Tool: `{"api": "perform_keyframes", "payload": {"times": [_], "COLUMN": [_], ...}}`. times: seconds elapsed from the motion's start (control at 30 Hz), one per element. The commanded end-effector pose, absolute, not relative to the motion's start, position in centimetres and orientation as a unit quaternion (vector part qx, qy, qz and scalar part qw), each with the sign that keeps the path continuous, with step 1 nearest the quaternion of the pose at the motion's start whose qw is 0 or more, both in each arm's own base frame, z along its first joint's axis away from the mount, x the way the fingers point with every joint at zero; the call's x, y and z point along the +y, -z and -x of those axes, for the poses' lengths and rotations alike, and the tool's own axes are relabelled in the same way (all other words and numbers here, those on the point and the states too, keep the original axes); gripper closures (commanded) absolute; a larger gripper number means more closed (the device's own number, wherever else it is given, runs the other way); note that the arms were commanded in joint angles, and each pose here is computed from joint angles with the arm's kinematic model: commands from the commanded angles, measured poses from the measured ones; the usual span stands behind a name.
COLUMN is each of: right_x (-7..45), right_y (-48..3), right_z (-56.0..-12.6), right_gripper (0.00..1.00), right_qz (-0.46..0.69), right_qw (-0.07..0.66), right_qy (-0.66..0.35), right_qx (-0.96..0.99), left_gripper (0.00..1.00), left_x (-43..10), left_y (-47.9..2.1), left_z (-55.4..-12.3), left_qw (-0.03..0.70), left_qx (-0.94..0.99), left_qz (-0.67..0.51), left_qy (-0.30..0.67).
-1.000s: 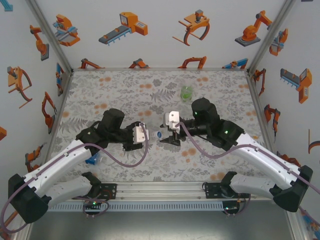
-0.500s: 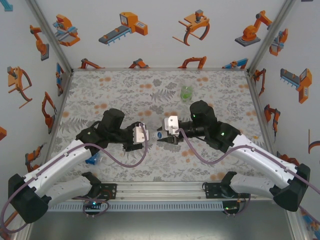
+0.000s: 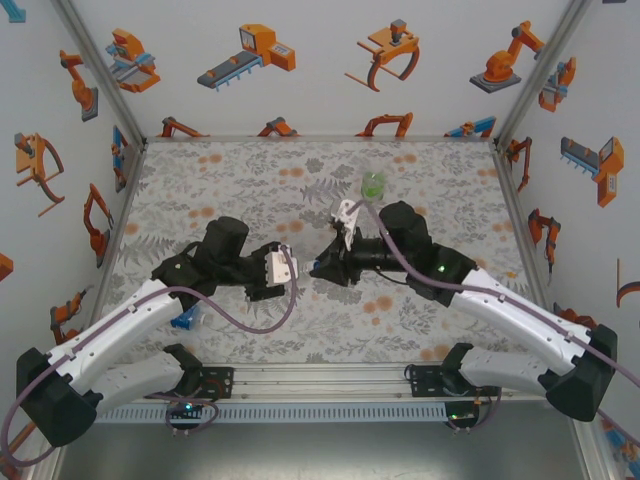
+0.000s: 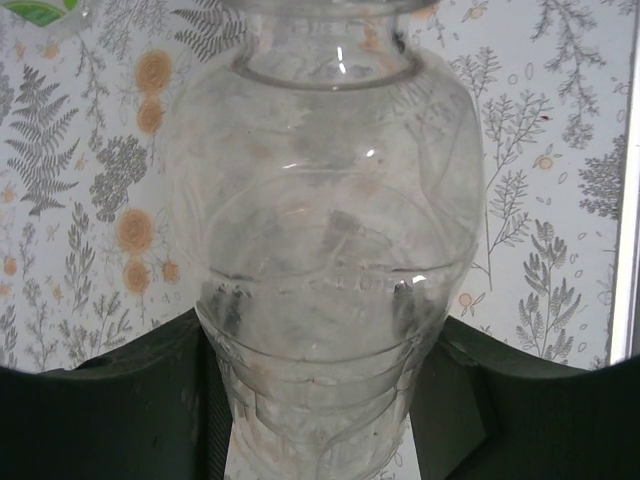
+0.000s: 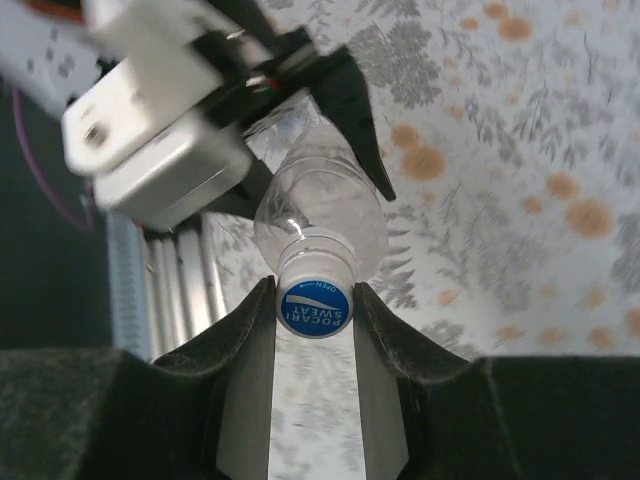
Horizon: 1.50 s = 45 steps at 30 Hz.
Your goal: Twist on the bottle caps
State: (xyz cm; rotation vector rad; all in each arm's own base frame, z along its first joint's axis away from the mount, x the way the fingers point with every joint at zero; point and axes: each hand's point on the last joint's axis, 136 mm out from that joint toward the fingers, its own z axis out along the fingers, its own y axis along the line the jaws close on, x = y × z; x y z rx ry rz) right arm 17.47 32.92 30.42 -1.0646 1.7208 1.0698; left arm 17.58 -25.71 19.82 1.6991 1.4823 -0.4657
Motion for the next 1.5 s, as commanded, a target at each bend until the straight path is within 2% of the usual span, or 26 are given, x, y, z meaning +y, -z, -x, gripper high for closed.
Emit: {"api": "perform_keyframes", "payload": {"times": [0.0,0.1,0.2,0.33,0.47,0.53,0.63,0.7,0.87,1.1,1.3,1.47], "right_x": [31.8,29.8,31.1,31.6,31.6,31.3,30.8,30.8,31.3,32.0,32.3,32.8], "right_y": [-28.9,-25.0,-25.2,-25.3,-27.0,-28.2,-30.6,-32.2,-34.8,-34.8,-33.2,-32.4], "right_z": [-21.6,-21.9,-21.7,-21.9,-22.2,-22.3,-22.1,-21.6,-18.9,-14.0,-12.7,-12.6], "right_gripper": [1.00,1.00,1.00,1.00,0.98,0.75,0.49,0.42,0.41,0.42,0.44,0.54], "right_qz": [0.109,-0.056,-0.096,-0.090,-0.047,0.001,0.094,0.172,0.386,0.621,0.688,0.689], "right_qw": [0.322,0.222,0.187,0.187,0.224,0.260,0.326,0.372,0.449,0.473,0.472,0.474], "right_qy": [-0.462,-0.409,-0.446,-0.442,-0.445,-0.439,-0.427,-0.416,-0.381,-0.339,-0.320,-0.331], "right_qx": [0.819,0.883,0.870,0.873,0.866,0.860,0.838,0.812,0.710,0.525,0.449,0.437], "left_gripper": [1.00,1.00,1.00,1.00,1.00,1.00,1.00,1.00,1.00,1.00,1.00,1.00], "left_x": [-26.1,-26.1,-26.4,-26.6,-26.5,-26.5,-26.4,-26.5,-26.8,-27.0,-27.0,-27.0], "left_y": [-21.5,-21.5,-21.5,-21.5,-21.4,-21.4,-21.3,-21.3,-21.3,-21.5,-21.5,-21.6], "left_z": [-18.1,-18.3,-18.3,-18.1,-18.2,-18.1,-18.0,-17.8,-16.5,-15.7,-15.6,-15.6], "left_qw": [0.433,0.435,0.435,0.429,0.429,0.429,0.426,0.424,0.415,0.409,0.407,0.408], "left_qx": [0.579,0.581,0.580,0.579,0.580,0.579,0.579,0.576,0.558,0.547,0.546,0.545], "left_qz": [-0.667,-0.665,-0.663,-0.665,-0.666,-0.666,-0.669,-0.671,-0.682,-0.688,-0.689,-0.690], "left_qy": [0.179,0.178,0.186,0.195,0.190,0.191,0.192,0.197,0.226,0.245,0.247,0.246]}}
